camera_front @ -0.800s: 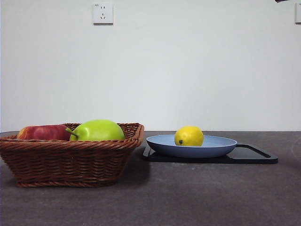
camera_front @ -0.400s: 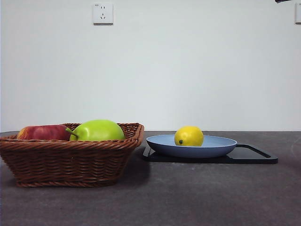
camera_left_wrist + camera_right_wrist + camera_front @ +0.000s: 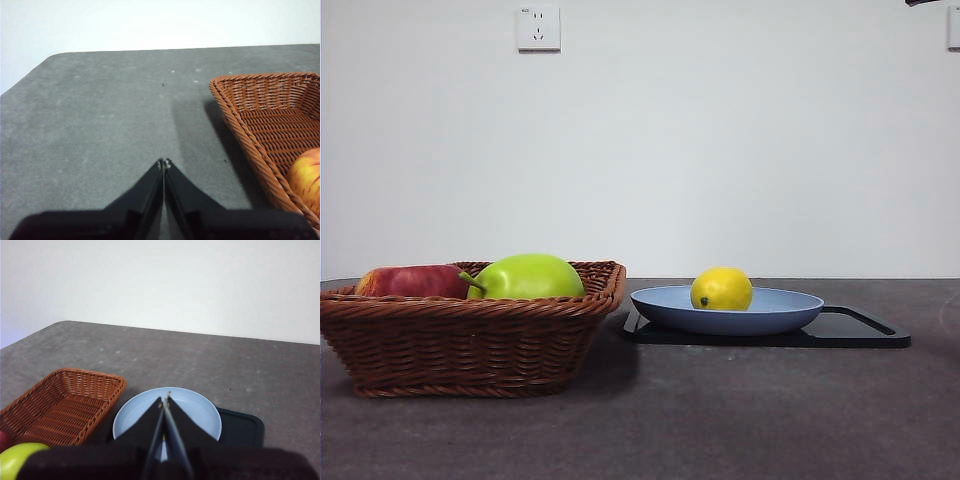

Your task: Take the lemon from the basket,put the lemon in the plate,hand out the plate

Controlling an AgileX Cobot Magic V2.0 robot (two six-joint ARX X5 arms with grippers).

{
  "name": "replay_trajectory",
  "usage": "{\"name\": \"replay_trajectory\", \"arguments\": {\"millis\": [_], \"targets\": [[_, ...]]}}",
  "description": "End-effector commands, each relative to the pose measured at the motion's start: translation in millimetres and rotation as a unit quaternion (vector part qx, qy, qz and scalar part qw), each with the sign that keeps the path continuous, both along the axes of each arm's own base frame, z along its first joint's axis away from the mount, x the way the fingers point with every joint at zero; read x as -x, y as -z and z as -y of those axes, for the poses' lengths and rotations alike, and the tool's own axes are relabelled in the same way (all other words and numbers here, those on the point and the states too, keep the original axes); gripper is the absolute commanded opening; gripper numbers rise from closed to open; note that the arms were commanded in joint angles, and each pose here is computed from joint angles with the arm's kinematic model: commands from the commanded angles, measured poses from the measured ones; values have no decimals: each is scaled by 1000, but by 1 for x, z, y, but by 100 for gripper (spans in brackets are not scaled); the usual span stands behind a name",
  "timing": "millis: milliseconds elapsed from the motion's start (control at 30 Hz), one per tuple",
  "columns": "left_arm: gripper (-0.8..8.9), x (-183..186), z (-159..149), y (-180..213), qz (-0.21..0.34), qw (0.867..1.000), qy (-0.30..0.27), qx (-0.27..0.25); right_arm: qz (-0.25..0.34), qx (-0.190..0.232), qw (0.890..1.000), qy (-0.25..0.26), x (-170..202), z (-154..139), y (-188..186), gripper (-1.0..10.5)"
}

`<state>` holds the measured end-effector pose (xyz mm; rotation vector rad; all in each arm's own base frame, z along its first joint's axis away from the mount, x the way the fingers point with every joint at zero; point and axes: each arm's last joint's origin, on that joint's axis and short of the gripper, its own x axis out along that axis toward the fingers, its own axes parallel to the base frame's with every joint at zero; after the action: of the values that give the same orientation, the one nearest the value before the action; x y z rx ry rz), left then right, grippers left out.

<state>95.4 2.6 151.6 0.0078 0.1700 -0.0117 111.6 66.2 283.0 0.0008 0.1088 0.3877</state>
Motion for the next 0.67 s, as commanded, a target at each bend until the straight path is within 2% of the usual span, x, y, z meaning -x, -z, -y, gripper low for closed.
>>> {"name": "replay_trajectory", "arguments": {"millis": [33,567,667], "targets": [[8,0,0,3,0,1000,-1,-4,3,-9,1000,-1,0,-1,-3,4],[8,0,0,3,0,1000,-1,-4,3,-9,1000,-1,0,-1,-3,4],[8,0,0,3,0,1000,-1,-4,7,2,1000,-1,0,-1,-2,4]]}}
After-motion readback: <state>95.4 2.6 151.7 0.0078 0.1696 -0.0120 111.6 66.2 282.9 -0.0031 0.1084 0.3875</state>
